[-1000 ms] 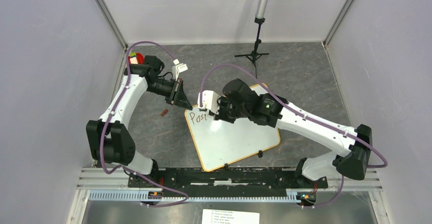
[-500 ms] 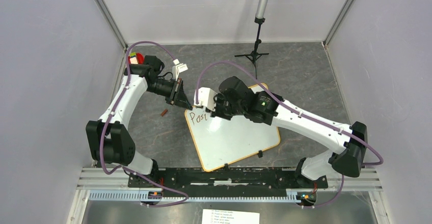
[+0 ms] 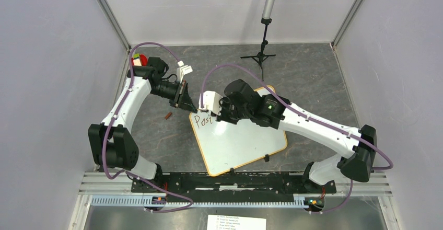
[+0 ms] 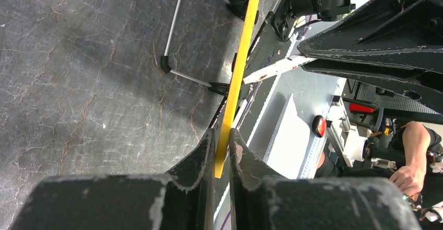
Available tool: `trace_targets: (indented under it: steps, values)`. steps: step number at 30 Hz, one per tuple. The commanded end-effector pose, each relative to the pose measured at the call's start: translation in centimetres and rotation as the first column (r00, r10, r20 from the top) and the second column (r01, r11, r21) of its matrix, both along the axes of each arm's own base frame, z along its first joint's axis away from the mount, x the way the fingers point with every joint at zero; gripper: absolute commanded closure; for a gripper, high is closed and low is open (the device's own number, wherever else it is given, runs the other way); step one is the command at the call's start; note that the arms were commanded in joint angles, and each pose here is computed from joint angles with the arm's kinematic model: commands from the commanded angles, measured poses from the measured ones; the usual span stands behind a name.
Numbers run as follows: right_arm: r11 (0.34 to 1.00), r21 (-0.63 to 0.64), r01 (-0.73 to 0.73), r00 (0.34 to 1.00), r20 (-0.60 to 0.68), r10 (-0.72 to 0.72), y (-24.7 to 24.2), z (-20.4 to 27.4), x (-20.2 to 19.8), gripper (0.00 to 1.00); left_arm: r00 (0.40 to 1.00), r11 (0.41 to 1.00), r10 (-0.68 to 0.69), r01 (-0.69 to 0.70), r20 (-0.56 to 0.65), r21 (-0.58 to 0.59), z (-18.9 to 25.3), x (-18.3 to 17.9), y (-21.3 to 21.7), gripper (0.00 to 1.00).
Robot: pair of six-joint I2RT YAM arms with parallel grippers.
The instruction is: Write a sentence on the whiteboard
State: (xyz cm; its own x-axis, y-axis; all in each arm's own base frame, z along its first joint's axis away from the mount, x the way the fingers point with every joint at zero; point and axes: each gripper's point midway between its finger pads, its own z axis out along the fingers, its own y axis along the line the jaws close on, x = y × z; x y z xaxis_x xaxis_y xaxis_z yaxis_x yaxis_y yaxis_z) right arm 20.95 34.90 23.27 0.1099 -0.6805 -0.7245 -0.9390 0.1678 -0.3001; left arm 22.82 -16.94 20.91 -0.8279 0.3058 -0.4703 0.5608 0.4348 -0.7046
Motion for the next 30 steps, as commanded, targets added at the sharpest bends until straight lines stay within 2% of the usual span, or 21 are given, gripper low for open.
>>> trace_targets:
  steps: [1,7,18,30]
  values:
    - [0.999,0.042,-0.03,0.999,0.018,0.029,-0.2,1.7,-0.7,1.0,1.0,1.0,-0.001,0.001,0.017,-0.027,1.1,-0.5,-0.3,0.97]
    - [0.992,0.1,-0.075,0.997,0.022,0.073,-0.3,3.5,-1.8,1.0,1.0,1.0,-0.001,0.002,0.018,-0.029,1.2,-0.6,-0.3,0.98]
    - [0.998,0.058,-0.018,0.999,0.047,0.015,-1.4,2.2,-0.9,1.0,1.0,1.0,0.0,0.001,0.023,-0.032,1.3,-0.6,-0.3,0.98]
    - [0.999,0.033,-0.027,0.999,0.026,0.027,-0.6,0.9,-0.6,1.0,1.0,0.999,-0.002,0.002,0.027,-0.032,1.4,-0.7,-0.3,0.98]
